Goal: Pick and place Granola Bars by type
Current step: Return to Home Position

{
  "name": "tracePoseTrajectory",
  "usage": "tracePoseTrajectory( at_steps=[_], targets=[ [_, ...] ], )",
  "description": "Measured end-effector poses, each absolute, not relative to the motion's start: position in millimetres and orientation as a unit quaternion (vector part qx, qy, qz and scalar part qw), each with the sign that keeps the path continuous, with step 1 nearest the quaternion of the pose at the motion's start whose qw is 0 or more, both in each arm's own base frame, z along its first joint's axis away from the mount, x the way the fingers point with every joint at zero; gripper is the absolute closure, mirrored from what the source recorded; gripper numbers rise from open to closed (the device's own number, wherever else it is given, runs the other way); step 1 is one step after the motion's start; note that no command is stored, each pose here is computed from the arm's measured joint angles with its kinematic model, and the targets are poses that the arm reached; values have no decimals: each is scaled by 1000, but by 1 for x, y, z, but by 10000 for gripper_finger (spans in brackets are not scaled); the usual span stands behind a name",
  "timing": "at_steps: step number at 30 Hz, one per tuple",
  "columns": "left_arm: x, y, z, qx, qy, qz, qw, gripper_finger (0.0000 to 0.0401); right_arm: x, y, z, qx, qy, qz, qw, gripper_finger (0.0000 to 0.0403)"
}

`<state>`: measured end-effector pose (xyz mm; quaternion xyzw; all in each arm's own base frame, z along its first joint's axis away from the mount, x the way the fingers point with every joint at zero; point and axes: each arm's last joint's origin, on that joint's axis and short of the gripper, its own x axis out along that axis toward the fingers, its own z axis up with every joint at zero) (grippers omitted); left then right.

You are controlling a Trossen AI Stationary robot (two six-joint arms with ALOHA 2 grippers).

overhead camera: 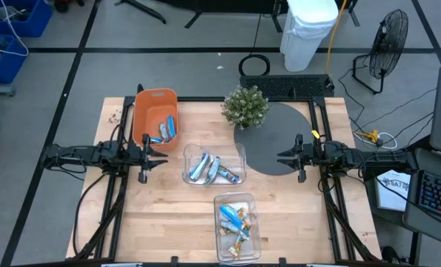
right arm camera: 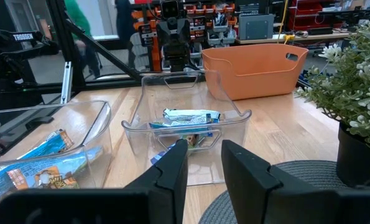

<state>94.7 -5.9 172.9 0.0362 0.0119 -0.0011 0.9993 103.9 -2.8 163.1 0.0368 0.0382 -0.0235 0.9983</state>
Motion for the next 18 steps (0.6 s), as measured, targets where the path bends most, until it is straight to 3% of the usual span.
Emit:
tracePoseTrajectory(
  at_steps=[18],
  targets=[
    [95,-6,174,36,6,0,999,313,104,-3,163,37,38,-24,998,314]
  ],
)
